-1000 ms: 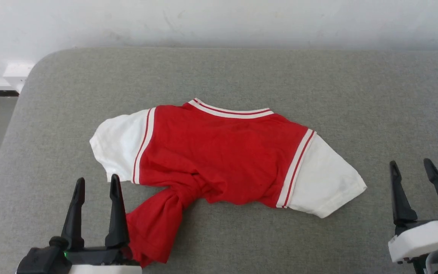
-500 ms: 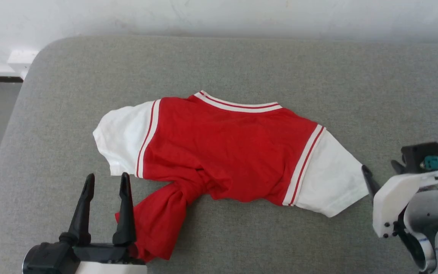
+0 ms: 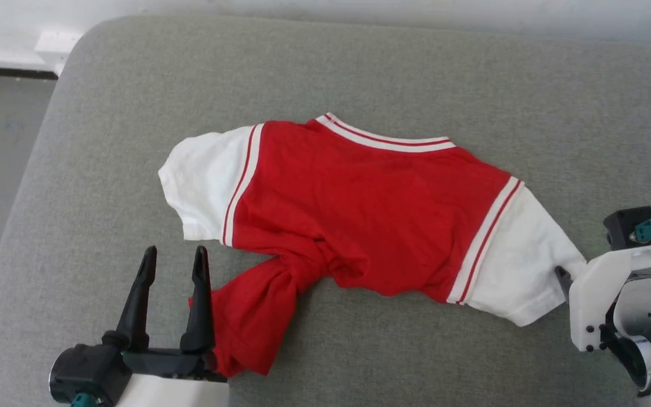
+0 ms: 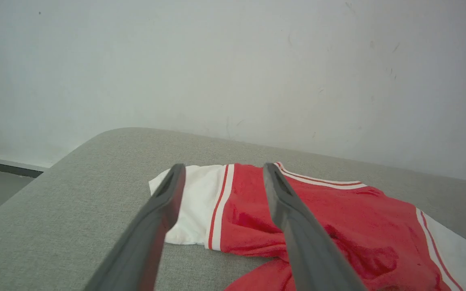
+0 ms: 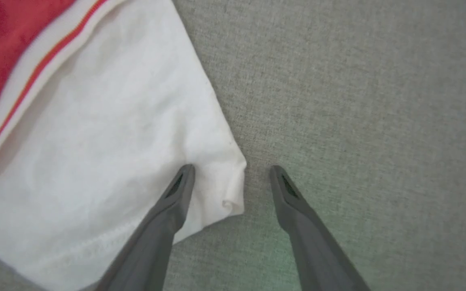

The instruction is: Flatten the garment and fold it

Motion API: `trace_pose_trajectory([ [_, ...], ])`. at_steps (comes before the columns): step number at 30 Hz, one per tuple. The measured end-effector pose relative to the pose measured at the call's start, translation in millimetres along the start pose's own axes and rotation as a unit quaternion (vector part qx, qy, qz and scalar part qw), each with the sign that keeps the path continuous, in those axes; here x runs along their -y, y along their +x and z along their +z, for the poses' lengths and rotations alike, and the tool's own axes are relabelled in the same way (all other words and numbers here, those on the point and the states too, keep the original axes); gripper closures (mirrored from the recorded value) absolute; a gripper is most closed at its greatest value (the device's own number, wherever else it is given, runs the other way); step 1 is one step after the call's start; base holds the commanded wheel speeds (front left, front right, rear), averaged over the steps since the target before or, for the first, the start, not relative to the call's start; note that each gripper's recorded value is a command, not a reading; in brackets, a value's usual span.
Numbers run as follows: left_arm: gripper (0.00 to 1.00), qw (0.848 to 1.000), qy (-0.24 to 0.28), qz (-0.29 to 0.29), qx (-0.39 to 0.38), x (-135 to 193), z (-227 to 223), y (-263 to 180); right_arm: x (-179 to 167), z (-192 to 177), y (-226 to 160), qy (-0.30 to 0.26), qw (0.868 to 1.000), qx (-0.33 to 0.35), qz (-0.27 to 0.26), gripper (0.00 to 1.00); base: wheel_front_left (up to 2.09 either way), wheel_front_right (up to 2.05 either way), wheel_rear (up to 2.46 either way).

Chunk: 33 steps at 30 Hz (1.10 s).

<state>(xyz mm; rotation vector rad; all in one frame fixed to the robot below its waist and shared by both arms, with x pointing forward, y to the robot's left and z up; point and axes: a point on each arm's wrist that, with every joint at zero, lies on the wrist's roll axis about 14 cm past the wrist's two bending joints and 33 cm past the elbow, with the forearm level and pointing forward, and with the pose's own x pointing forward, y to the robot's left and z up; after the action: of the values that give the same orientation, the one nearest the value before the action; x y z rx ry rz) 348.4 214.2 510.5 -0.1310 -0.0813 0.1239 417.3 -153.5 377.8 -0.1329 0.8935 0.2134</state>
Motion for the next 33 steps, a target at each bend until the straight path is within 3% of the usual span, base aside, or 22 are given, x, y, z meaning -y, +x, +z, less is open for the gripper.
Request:
trace_pose_trajectory([
  [3, 0.00, 1.000, 0.001, 0.001, -0.004, -1.4, -3.4, 2.4, -3.3, -5.3, 6.1, 0.004, 1.000, -0.025, 0.007, 0.00, 0.00, 0.00, 0.00],
  [4, 0.00, 1.000, 0.001, 0.001, -0.006, -1.5, -4.2, 2.9, -4.1, -6.4, 7.6, 0.006, 0.999, -0.033, 0.010, 0.17, 0.00, 0.00, 0.00],
  [5, 0.00, 1.000, 0.001, 0.002, -0.007, -1.9, -5.1, 3.3, -4.6, -6.8, 8.9, 0.009, 0.999, -0.038, 0.012, 0.63, 0.00, 0.00, 0.00],
  [6, 0.00, 1.000, 0.002, 0.003, -0.007, -2.7, -5.5, 3.9, -5.2, -6.5, 9.9, 0.015, 0.999, -0.042, 0.015, 1.00, 0.00, 0.00, 0.00],
  [12, 0.00, 1.000, 0.001, -0.002, -0.003, -1.9, -3.5, 4.8, -15.9, 0.0, 6.7, 0.003, 0.999, -0.035, 0.026, 1.00, 0.00, 0.00, 0.00],
  [20, 0.00, 1.000, -0.010, -0.023, 0.012, 11.3, 4.4, 6.8, -12.7, 31.2, -15.4, 0.001, 0.997, 0.073, 0.018, 1.00, 0.00, 0.00, 0.00],
  [29, 0.00, 0.999, -0.017, -0.041, 0.014, 22.0, 5.2, 5.0, 87.4, 23.4, -55.3, -0.007, 0.988, 0.100, -0.118, 1.00, 0.00, 0.00, 0.00],
  [33, 0.00, 0.999, -0.015, -0.052, 0.007, 26.7, 1.0, 0.9, 115.4, 10.4, -69.6, -0.003, 0.983, 0.098, -0.156, 1.00, 0.00, 0.00, 0.00],
])
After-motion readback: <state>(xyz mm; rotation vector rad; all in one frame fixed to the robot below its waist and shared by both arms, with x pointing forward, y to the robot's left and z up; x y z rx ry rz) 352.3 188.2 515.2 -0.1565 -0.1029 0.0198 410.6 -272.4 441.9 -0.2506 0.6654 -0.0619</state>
